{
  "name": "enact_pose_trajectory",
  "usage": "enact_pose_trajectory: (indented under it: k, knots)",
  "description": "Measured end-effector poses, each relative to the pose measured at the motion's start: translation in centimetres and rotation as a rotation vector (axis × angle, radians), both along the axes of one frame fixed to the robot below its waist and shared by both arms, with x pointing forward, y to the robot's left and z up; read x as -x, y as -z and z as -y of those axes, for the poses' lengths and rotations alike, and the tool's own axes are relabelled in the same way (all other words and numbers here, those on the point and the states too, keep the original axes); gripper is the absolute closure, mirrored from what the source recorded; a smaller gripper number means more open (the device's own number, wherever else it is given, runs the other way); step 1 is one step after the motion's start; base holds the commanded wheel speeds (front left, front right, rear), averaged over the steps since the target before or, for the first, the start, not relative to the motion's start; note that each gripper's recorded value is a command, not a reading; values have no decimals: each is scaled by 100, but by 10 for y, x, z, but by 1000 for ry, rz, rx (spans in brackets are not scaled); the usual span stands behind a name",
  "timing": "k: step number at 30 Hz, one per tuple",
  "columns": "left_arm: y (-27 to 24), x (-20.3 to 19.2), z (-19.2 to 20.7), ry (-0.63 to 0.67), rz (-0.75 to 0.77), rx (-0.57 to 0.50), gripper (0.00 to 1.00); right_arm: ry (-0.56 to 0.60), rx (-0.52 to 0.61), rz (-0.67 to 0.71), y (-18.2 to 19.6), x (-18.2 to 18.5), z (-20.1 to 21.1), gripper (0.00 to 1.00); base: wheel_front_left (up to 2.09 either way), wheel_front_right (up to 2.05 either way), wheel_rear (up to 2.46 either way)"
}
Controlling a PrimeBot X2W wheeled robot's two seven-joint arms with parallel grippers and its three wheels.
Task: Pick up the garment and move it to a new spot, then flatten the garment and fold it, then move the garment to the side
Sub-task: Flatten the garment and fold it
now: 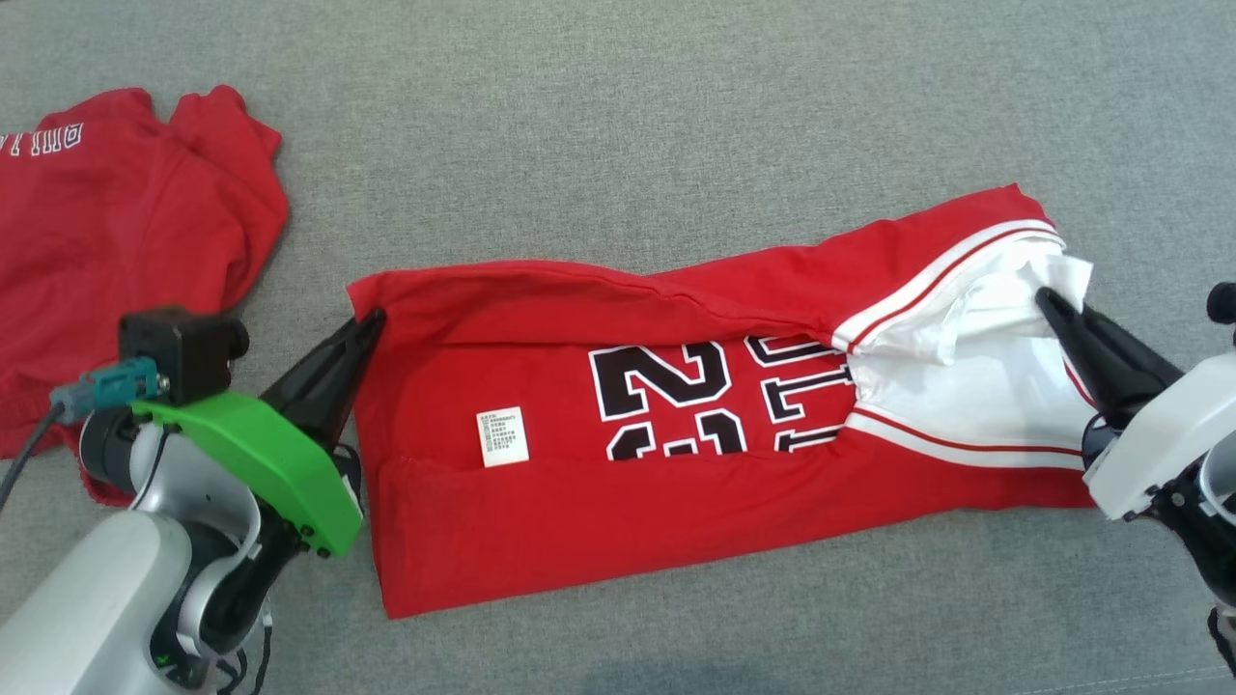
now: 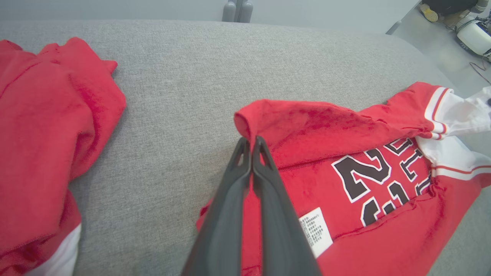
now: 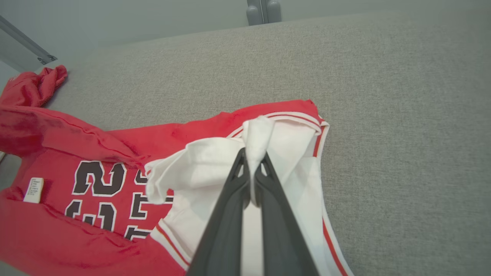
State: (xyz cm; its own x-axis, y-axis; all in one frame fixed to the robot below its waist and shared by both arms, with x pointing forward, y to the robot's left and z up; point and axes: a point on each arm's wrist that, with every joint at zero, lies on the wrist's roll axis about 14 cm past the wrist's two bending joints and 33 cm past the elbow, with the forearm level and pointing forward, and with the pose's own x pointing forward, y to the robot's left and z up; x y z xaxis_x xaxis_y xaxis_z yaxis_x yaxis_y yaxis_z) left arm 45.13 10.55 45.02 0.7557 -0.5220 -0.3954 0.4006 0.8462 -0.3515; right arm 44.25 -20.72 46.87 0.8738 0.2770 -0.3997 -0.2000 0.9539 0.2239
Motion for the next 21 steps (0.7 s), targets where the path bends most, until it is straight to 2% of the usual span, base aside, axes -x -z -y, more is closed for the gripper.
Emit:
enact_pose_trajectory:
  k: [6,7,8,9,10,12,13,14,16,19,21]
  knots:
    - [18,27,-5,-42,-27,32,100,-12,-9,-21,17,13,-10,100,0,0,0]
    - [21,30,-7,-48,-29,32,100,-14,3,-18,19,13,-9,91,0,0,0]
    - [22,33,-8,-50,-23,28,100,-19,16,-23,22,14,-8,74,0,0,0]
    - [24,35,-9,-53,-12,23,78,-21,27,-26,25,15,-7,63,0,0,0]
    - [28,39,-10,-51,-16,17,73,-19,41,-27,27,17,-5,2,0,0,0]
    - [35,48,-9,-55,-32,27,61,-28,77,-48,34,21,0,0,0,0,0]
    - [38,52,-9,-50,-27,14,25,-28,95,-60,37,24,4,0,0,0,0]
    - [40,55,-9,-42,-21,4,0,-26,102,-65,38,26,6,0,0,0,0]
    - [41,58,-10,-53,-12,8,0,-19,93,-73,38,29,7,0,0,0,0]
    - [46,66,-13,-31,14,-40,0,-10,80,-63,25,28,12,0,0,0,0]
    - [54,69,-27,-56,57,-135,0,7,66,-62,11,27,18,0,0,0,0]
